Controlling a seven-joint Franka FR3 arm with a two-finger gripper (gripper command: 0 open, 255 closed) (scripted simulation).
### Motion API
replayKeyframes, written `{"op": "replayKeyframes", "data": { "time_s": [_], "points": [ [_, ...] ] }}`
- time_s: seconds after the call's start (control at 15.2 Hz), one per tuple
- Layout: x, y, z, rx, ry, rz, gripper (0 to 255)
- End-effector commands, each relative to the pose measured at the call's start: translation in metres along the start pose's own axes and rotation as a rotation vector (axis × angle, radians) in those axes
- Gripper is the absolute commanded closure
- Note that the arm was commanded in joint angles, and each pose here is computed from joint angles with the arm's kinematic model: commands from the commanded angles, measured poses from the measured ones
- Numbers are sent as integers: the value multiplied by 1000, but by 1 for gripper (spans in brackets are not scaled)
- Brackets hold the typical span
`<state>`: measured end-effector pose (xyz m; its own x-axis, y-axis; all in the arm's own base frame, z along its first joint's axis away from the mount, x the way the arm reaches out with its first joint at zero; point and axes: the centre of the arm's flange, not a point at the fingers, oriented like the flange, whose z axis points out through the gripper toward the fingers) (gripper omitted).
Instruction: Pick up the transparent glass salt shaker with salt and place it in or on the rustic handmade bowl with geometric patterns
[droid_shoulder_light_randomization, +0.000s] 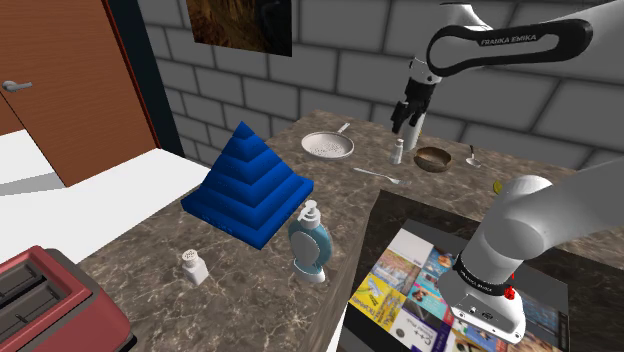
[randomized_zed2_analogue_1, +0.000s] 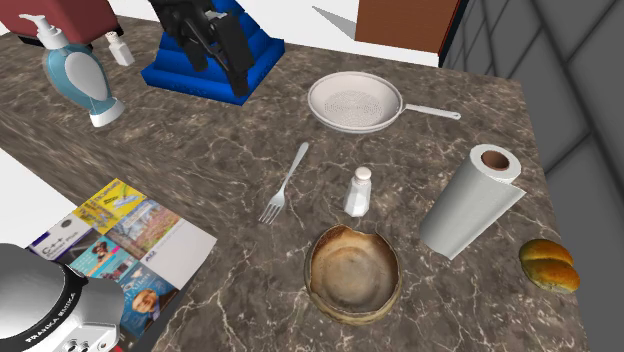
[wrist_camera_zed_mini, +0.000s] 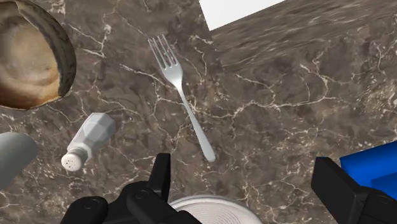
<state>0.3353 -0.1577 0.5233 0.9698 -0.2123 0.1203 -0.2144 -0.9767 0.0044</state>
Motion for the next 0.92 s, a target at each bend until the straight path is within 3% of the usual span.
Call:
{"op": "replayKeyframes", "data": {
  "time_s": [0.0, 0.86],
  "points": [
    [4, 17, 17, -3, 12, -1, 0],
    [41, 143, 122, -16, 73, -4, 0]
  ]
}}
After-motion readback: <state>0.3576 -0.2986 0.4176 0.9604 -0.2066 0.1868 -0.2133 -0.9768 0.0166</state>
